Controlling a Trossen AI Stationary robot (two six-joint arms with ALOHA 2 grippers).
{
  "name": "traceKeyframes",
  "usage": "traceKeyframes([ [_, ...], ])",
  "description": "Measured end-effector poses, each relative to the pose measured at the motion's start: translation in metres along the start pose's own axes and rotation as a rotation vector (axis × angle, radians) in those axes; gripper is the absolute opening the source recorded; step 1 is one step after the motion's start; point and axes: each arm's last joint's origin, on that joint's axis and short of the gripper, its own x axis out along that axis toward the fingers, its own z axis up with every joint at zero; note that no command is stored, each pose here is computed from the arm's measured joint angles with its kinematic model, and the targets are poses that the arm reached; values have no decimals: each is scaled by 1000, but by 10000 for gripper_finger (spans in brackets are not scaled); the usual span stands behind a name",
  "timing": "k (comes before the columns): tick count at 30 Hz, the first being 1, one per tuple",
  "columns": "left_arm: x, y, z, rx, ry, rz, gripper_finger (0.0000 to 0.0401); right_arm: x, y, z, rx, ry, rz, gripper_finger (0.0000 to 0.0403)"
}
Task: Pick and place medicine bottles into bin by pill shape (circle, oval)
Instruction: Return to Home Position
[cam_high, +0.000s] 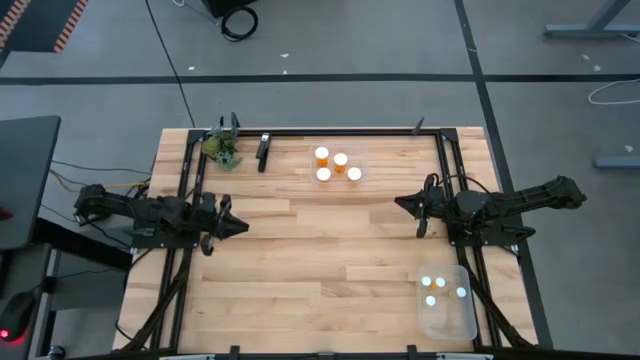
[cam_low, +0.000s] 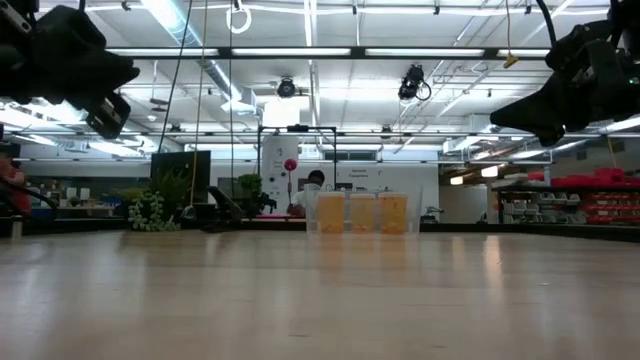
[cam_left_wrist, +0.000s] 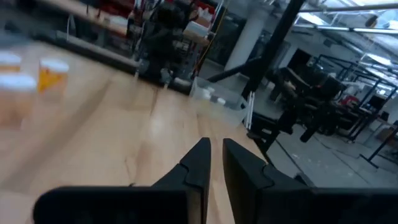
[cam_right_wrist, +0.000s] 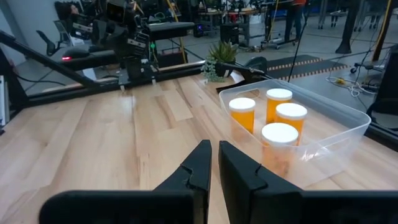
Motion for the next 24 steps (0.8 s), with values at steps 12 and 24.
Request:
traceKeyframes([
  [12,0,0,-1,-42,8,4,60,1,0,-1,-5,9,-2,37],
  [24,0,0,-1,-42,9,5,57,1,0,-1,-5,10,-2,37],
])
